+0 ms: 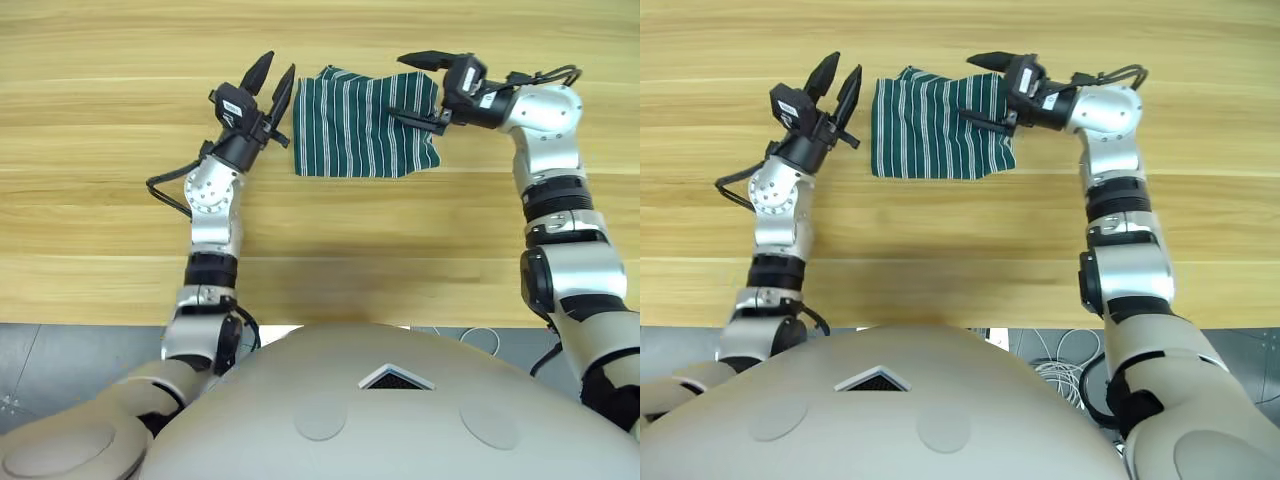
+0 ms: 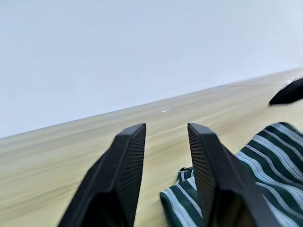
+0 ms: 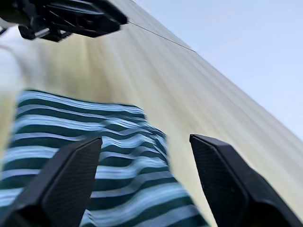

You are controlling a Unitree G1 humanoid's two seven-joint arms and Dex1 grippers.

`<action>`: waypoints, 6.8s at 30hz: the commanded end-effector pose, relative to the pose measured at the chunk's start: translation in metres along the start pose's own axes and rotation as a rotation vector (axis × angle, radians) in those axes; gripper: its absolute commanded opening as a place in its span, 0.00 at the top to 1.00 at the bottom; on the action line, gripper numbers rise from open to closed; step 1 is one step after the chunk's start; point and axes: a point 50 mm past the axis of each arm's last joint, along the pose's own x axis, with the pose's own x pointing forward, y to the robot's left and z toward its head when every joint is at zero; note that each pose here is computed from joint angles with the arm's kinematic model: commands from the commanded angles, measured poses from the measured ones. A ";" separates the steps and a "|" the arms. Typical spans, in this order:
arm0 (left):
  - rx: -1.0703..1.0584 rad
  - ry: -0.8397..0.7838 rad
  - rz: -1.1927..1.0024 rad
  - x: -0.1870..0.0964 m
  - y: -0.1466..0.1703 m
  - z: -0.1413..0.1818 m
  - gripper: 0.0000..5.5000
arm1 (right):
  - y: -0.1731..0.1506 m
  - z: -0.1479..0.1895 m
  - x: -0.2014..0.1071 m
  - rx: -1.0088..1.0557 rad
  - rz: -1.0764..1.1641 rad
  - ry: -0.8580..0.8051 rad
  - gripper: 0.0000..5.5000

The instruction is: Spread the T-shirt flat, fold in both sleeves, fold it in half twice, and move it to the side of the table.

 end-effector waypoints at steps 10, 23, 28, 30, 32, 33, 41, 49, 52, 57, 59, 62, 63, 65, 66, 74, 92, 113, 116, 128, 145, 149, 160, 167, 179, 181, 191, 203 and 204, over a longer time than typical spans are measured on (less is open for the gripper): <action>0.091 0.255 -0.044 -0.005 -0.057 -0.032 0.72 | 0.009 -0.039 -0.017 0.284 0.006 0.086 0.37; 0.123 0.447 0.000 -0.036 -0.029 -0.075 0.72 | 0.019 -0.061 -0.058 0.434 0.031 0.152 0.37; 0.123 0.462 -0.022 -0.041 -0.027 -0.078 0.72 | 0.010 -0.058 -0.060 0.427 -0.022 0.156 0.37; 0.134 0.467 -0.035 -0.044 -0.025 -0.079 0.72 | 0.009 -0.057 -0.060 0.419 -0.023 0.152 0.37; 0.144 0.437 -0.032 -0.042 -0.022 -0.075 0.72 | 0.007 -0.052 -0.059 0.395 -0.002 0.118 0.37; 0.144 0.374 -0.024 -0.038 -0.019 -0.066 0.72 | 0.005 -0.046 -0.057 0.374 0.026 0.077 0.37; 0.182 -0.258 0.186 -0.025 0.034 0.059 0.72 | 0.066 -0.018 -0.015 0.287 0.308 -0.076 0.37; 0.149 -0.199 0.274 -0.040 0.044 0.054 0.72 | 0.115 -0.040 0.026 0.380 0.290 0.125 0.37; 0.112 -0.195 0.316 -0.040 0.050 0.051 0.72 | 0.117 -0.045 0.044 0.457 0.186 0.178 0.37; 0.106 -0.194 0.320 -0.042 0.053 0.050 0.72 | 0.118 -0.053 0.064 0.492 0.146 0.241 0.37; 0.106 -0.195 0.316 -0.041 0.054 0.050 0.72 | 0.113 -0.052 0.075 0.509 0.092 0.239 0.37; 0.112 -0.195 0.311 -0.043 0.056 0.052 0.72 | 0.100 -0.054 0.085 0.523 -0.037 0.263 0.37; 0.115 -0.195 0.314 -0.045 0.058 0.052 0.72 | 0.091 -0.056 0.086 0.540 -0.112 0.280 0.37; 0.118 -0.194 0.322 -0.047 0.060 0.053 0.72 | 0.074 -0.058 0.085 0.565 -0.250 0.306 0.37; 0.118 -0.193 0.326 -0.048 0.061 0.053 0.72 | 0.066 -0.059 0.085 0.574 -0.315 0.312 0.37; 0.113 -0.190 0.348 -0.055 0.061 0.052 0.72 | 0.013 -0.054 0.073 0.655 -0.750 0.337 0.37; 0.093 -0.194 0.366 -0.064 0.056 0.050 0.72 | -0.065 -0.051 -0.039 0.487 -1.279 0.373 0.37; 0.094 -0.189 0.352 -0.062 0.047 0.052 0.72 | -0.012 -0.084 -0.070 0.171 -0.772 0.561 0.37; 0.094 -0.189 0.351 -0.061 0.046 0.052 0.72 | -0.016 -0.086 -0.082 0.084 -0.793 0.666 0.37; 0.091 -0.193 0.357 -0.061 0.045 0.053 0.72 | -0.037 -0.080 -0.104 0.018 -0.986 0.775 0.37; 0.097 -0.148 0.345 -0.062 0.044 0.044 0.72 | -0.051 -0.045 -0.104 0.032 -1.213 0.298 0.37; 0.096 -0.124 0.353 -0.059 0.058 0.040 0.72 | -0.016 -0.036 -0.046 0.086 -1.117 0.026 0.37; 0.104 -0.074 0.432 -0.053 0.084 0.001 0.72 | -0.004 -0.033 -0.051 0.065 -1.220 -0.162 0.37; 0.056 -0.105 0.487 -0.064 0.083 -0.008 0.72 | -0.003 -0.030 -0.048 0.024 -1.177 -0.174 0.46; 0.065 -0.094 0.494 -0.061 0.075 -0.012 0.72 | -0.006 -0.036 -0.069 0.048 -1.200 -0.147 0.47; 0.079 -0.093 0.496 -0.062 0.075 -0.011 0.72 | -0.005 -0.034 -0.067 0.040 -1.176 -0.169 0.47; 0.105 -0.100 0.476 -0.059 0.072 -0.006 0.72 | -0.001 -0.031 -0.071 0.030 -1.136 -0.193 0.47; 0.074 -0.106 0.414 -0.036 0.072 -0.004 0.72 | -0.009 -0.007 -0.071 0.019 -1.088 -0.393 0.47; 0.070 -0.113 0.418 -0.036 0.074 -0.003 0.72 | -0.007 -0.007 -0.073 0.034 -1.088 -0.406 0.47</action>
